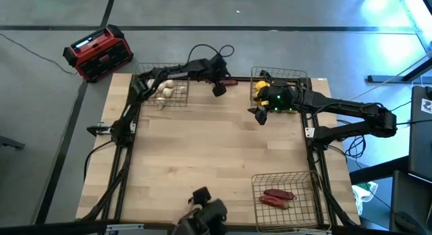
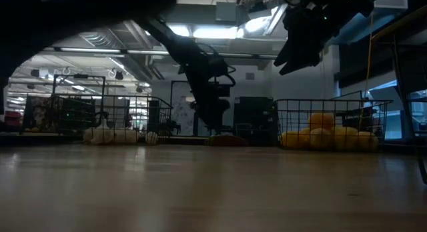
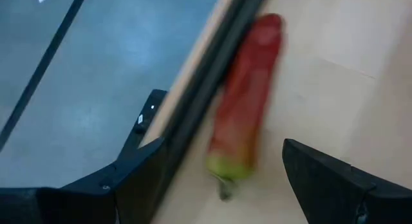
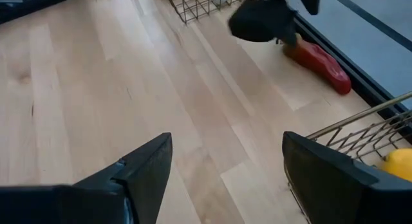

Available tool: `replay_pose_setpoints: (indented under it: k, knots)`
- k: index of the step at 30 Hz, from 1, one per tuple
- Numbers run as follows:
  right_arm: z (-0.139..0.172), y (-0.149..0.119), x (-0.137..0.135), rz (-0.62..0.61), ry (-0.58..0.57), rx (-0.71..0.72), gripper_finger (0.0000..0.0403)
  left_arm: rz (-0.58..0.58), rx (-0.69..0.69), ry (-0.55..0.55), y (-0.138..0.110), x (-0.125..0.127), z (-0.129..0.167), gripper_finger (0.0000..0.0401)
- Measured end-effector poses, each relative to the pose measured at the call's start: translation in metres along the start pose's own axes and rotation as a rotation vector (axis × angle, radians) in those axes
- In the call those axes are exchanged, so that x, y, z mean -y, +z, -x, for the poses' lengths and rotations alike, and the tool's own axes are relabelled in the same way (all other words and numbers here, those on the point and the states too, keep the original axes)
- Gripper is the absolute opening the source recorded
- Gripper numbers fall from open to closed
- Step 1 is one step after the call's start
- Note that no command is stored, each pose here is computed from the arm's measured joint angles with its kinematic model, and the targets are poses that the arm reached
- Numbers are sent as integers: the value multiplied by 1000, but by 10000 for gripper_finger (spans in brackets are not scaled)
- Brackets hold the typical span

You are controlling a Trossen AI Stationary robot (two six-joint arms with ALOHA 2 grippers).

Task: Sort produce into baskets
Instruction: Put the red chili pepper into the bottom wire basket

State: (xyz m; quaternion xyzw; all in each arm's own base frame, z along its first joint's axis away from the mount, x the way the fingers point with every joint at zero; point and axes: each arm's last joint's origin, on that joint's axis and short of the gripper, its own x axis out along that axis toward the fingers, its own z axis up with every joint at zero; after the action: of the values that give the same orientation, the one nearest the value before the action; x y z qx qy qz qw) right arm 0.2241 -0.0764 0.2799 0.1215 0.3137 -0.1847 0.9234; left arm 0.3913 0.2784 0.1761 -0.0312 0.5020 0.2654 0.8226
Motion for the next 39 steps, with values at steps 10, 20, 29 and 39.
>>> replay_pose_setpoints:
  k: [10,20,29,39]
  knots:
    - [0,0,0,0,0,2,292,15,11,-127,-5,-21,-19,293]
    - [0,0,0,-3,0,2,292,-134,-17,-129,-13,-21,-23,234]
    - [0,1,0,-5,1,8,292,-210,0,-133,-18,-21,-34,223]
    - [0,1,0,-5,0,14,292,-139,17,-237,-26,-32,-45,190]
